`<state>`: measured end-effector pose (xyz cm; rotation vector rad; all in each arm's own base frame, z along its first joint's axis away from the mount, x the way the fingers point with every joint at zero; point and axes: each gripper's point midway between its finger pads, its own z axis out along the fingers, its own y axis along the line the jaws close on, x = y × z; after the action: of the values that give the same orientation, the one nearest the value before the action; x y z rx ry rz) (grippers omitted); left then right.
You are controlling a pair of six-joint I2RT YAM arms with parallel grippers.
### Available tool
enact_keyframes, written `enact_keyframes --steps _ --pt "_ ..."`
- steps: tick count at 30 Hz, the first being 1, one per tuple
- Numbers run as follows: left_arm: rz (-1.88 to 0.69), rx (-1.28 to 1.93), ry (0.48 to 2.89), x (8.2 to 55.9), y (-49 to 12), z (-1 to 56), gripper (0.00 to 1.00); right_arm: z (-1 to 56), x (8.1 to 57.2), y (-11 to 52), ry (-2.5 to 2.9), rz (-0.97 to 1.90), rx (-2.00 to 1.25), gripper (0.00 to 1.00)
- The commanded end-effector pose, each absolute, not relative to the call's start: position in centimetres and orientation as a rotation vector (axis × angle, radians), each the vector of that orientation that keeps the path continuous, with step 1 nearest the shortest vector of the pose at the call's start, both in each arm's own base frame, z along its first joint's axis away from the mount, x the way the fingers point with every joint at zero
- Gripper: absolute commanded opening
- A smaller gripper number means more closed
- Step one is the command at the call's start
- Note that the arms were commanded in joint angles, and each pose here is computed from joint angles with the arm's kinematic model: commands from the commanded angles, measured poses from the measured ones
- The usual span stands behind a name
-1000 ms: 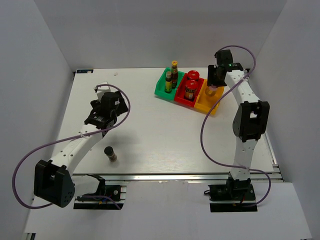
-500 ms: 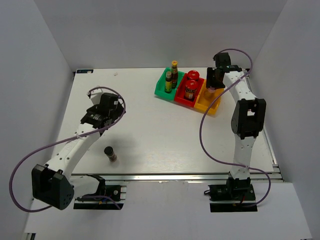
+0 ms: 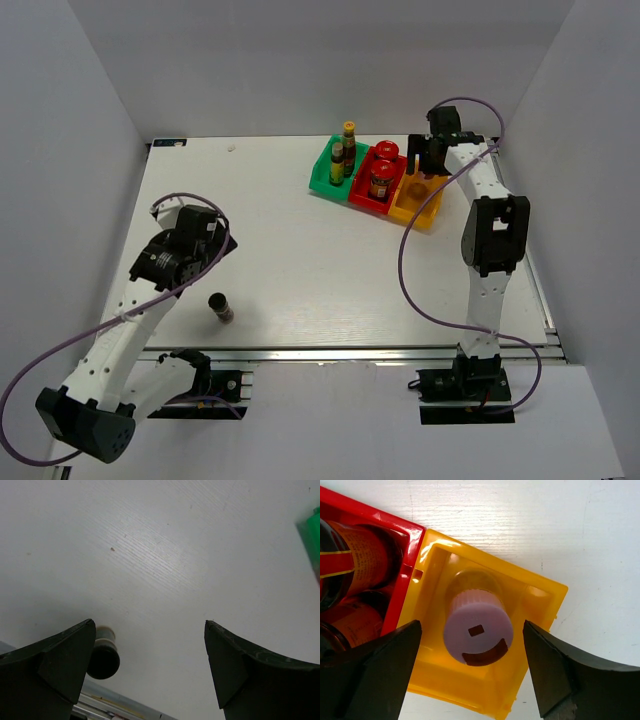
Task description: Organize the condiment bottles
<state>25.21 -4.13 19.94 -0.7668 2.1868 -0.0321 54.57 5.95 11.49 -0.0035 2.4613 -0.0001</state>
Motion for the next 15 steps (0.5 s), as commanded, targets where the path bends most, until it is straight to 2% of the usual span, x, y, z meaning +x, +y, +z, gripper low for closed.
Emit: enact_keyframes --steps 1,8,12,14,15 --pt "-0.033 -0.789 2.219 23.0 -3.6 20.4 0.98 14.7 56.3 5.7 2.360 -0.006 -0.012 0.89" --pt "-0.024 -0.779 2.337 21.0 -4.0 18.3 0.98 21.0 56.8 5.0 2.225 -0.034 0.003 0.89" --pt "-0.014 -0.771 2.462 19.2 -4.5 15.1 0.98 23.9 53.6 5.0 2.208 -0.007 0.036 0.90" --pt "-0.011 -0.789 2.496 18.6 -4.7 14.0 0.98 21.7 51.4 5.6 2.254 0.039 0.054 0.89" --pt "-0.011 -0.793 2.506 18.5 -4.8 13.6 0.98 23.9 50.7 6.0 2.189 0.076 0.055 0.89"
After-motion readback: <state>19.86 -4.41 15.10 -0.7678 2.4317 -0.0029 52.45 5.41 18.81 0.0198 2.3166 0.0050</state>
